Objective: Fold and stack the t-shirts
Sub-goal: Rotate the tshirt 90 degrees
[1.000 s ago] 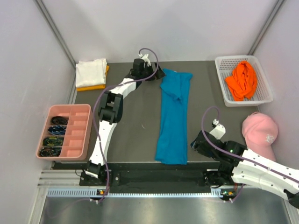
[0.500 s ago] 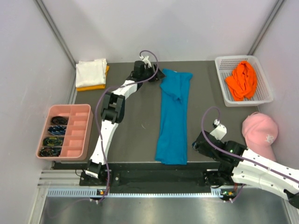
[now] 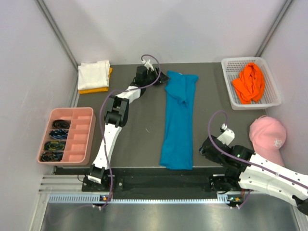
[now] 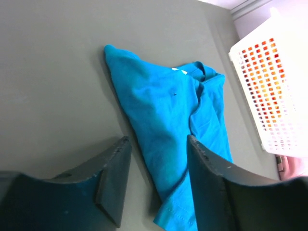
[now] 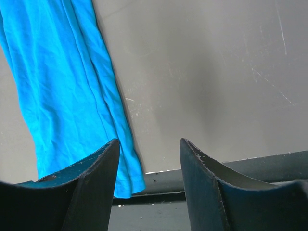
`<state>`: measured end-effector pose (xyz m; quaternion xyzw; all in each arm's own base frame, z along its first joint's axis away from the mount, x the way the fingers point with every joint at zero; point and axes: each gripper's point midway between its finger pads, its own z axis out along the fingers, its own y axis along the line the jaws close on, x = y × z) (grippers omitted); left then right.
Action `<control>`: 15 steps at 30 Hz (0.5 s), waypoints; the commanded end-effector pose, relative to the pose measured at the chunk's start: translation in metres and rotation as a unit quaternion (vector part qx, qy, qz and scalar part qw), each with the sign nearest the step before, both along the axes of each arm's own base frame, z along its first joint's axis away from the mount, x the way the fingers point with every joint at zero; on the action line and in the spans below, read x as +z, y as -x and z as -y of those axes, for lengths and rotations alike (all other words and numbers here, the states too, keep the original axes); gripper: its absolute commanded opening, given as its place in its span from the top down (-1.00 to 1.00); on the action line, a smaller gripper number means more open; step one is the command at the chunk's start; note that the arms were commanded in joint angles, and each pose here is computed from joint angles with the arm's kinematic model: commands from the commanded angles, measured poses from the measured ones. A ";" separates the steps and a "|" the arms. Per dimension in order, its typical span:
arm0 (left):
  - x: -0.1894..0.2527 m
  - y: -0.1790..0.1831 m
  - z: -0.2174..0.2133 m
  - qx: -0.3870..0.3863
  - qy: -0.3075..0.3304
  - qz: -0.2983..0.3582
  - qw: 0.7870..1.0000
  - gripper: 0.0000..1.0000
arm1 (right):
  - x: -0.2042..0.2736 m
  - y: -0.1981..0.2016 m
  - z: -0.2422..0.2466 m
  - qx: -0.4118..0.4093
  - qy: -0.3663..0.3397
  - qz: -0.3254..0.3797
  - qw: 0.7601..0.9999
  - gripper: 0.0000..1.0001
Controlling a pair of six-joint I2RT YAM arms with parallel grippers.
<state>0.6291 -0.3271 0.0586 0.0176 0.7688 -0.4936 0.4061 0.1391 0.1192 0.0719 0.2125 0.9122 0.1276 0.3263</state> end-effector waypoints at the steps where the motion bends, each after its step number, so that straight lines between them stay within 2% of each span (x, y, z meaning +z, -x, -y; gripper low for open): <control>1: -0.027 0.008 0.003 -0.010 0.004 -0.021 1.000 -0.06 | 0.009 -0.003 0.000 -0.006 -0.006 0.013 1.000 -0.06; 5: -0.031 0.011 0.009 -0.013 -0.003 -0.025 1.000 0.06 | 0.007 -0.002 0.000 -0.007 -0.006 0.011 1.000 -0.07; 8: -0.032 0.013 0.011 -0.014 -0.002 -0.027 1.000 0.34 | 0.006 -0.002 0.000 -0.007 -0.005 0.010 1.000 -0.06; 9: -0.031 0.013 0.012 -0.014 -0.002 -0.026 1.000 0.56 | 0.006 -0.002 0.001 -0.008 -0.006 0.010 1.000 -0.07; 12: -0.032 0.013 0.011 -0.012 0.000 -0.029 1.000 0.83 | 0.006 -0.001 0.001 -0.009 -0.008 0.010 1.000 -0.06; 13: -0.034 0.013 0.011 -0.012 0.000 -0.031 0.999 1.00 | 0.006 -0.001 0.002 -0.009 -0.008 0.010 1.000 -0.06; 15: -0.033 0.013 0.011 -0.010 0.000 -0.033 0.999 1.00 | 0.004 0.000 0.003 -0.009 -0.008 0.010 1.000 -0.06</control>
